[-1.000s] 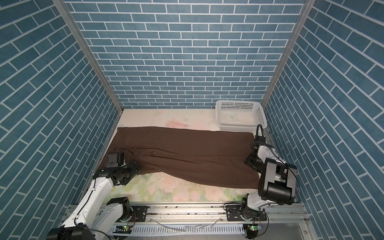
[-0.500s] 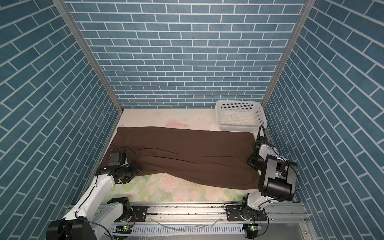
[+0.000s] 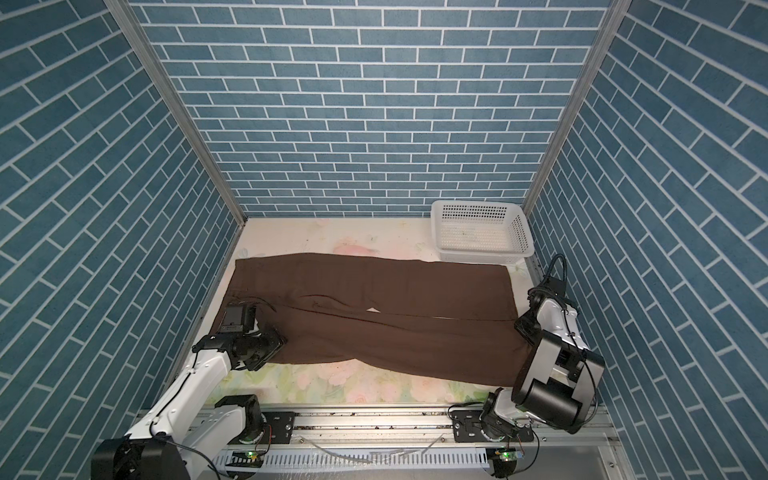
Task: Fold and stack the trousers
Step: 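Pull the waist and hem edges apart with both grippers to straighten the fold, then hold the waist corner and hem corner, pulling the trousers taut with both grippers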
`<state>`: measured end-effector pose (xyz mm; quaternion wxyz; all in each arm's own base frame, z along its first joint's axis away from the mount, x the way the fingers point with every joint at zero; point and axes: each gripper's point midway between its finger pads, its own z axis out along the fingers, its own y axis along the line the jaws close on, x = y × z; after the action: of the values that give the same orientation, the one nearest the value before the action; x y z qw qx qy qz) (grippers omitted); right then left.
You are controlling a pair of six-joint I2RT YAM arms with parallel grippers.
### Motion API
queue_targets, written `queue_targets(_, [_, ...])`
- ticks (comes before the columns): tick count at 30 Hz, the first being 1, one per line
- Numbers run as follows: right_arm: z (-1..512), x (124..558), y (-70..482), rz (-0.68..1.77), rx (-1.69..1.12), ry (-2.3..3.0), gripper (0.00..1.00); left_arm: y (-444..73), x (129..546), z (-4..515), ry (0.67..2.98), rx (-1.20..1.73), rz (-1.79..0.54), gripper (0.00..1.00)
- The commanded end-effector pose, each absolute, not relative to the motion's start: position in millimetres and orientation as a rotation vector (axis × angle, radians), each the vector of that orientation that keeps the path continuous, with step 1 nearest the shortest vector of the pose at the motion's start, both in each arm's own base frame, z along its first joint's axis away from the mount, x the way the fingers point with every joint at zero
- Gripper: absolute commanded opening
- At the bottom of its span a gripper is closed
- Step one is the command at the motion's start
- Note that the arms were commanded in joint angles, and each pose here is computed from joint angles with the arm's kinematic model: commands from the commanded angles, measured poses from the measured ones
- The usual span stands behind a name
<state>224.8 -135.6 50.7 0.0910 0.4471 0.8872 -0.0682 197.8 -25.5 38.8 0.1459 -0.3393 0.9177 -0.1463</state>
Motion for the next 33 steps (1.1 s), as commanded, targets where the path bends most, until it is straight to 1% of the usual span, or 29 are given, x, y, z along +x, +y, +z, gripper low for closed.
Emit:
queue_targets(1, [38, 220, -131, -0.175, 1.367, 2.653, 0.00, -26, 179, 25, 2.719, -0.998, -0.380, 0.60])
queue_targets(2, [36, 222, -129, -0.159, 1.363, 2.658, 0.00, -27, 177, 22, 2.724, -1.011, -0.391, 0.54])
queue_targets(3, [35, 223, -127, -0.139, 1.357, 2.663, 0.06, -28, 176, 21, 2.728, -1.024, -0.400, 0.45])
queue_targets(5, [34, 226, -124, -0.101, 1.352, 2.663, 0.17, -27, 174, 17, 2.732, -1.054, -0.391, 0.18])
queue_targets(7, [36, 227, -124, -0.102, 1.344, 2.653, 0.24, -23, 172, 16, 2.737, -1.076, -0.349, 0.02])
queue_targets(8, [39, 229, -124, -0.109, 1.328, 2.644, 0.26, -20, 170, 17, 2.740, -1.084, -0.321, 0.00])
queue_targets(10, [48, 233, -126, -0.127, 1.291, 2.621, 0.28, -13, 171, 20, 2.730, -1.107, -0.289, 0.00])
queue_targets(12, [60, 244, -123, -0.128, 1.230, 2.585, 0.29, -8, 174, 22, 2.684, -1.178, -0.337, 0.00])
queue_targets(14, [76, 260, -114, -0.156, 1.111, 2.549, 0.29, -1, 180, 26, 2.610, -1.266, -0.409, 0.00])
queue_targets(18, [96, 294, -90, -0.164, 0.907, 2.532, 0.29, 15, 189, 44, 2.538, -1.325, -0.415, 0.00])
queue_targets(19, [97, 301, -85, -0.157, 0.879, 2.535, 0.29, 17, 191, 49, 2.531, -1.320, -0.405, 0.04])
queue_targets(20, [97, 307, -81, -0.151, 0.854, 2.539, 0.29, 17, 192, 53, 2.529, -1.318, -0.404, 0.15])
queue_targets(22, [93, 318, -73, -0.144, 0.805, 2.551, 0.29, 18, 191, 61, 2.520, -1.320, -0.398, 0.42])
queue_targets(23, [92, 323, -70, -0.140, 0.786, 2.555, 0.29, 18, 191, 64, 2.512, -1.323, -0.399, 0.52])
queue_targets(24, [89, 328, -65, -0.132, 0.764, 2.561, 0.29, 18, 192, 68, 2.498, -1.317, -0.404, 0.56])
queue_targets(26, [84, 336, -56, -0.105, 0.734, 2.573, 0.29, 20, 194, 79, 2.465, -1.308, -0.401, 0.62])
queue_targets(28, [80, 347, -47, -0.053, 0.705, 2.575, 0.29, 26, 197, 94, 2.426, -1.287, -0.372, 0.63])
queue_targets(31, [74, 356, -39, -0.040, 0.678, 2.591, 0.29, 34, 203, 114, 2.393, -1.256, -0.322, 0.65])
queue_targets(32, [72, 357, -38, -0.029, 0.678, 2.595, 0.29, 36, 201, 114, 2.402, -1.255, -0.307, 0.67])
queue_targets(33, [71, 358, -37, -0.024, 0.684, 2.595, 0.29, 38, 206, 124, 2.386, -1.234, -0.300, 0.69])
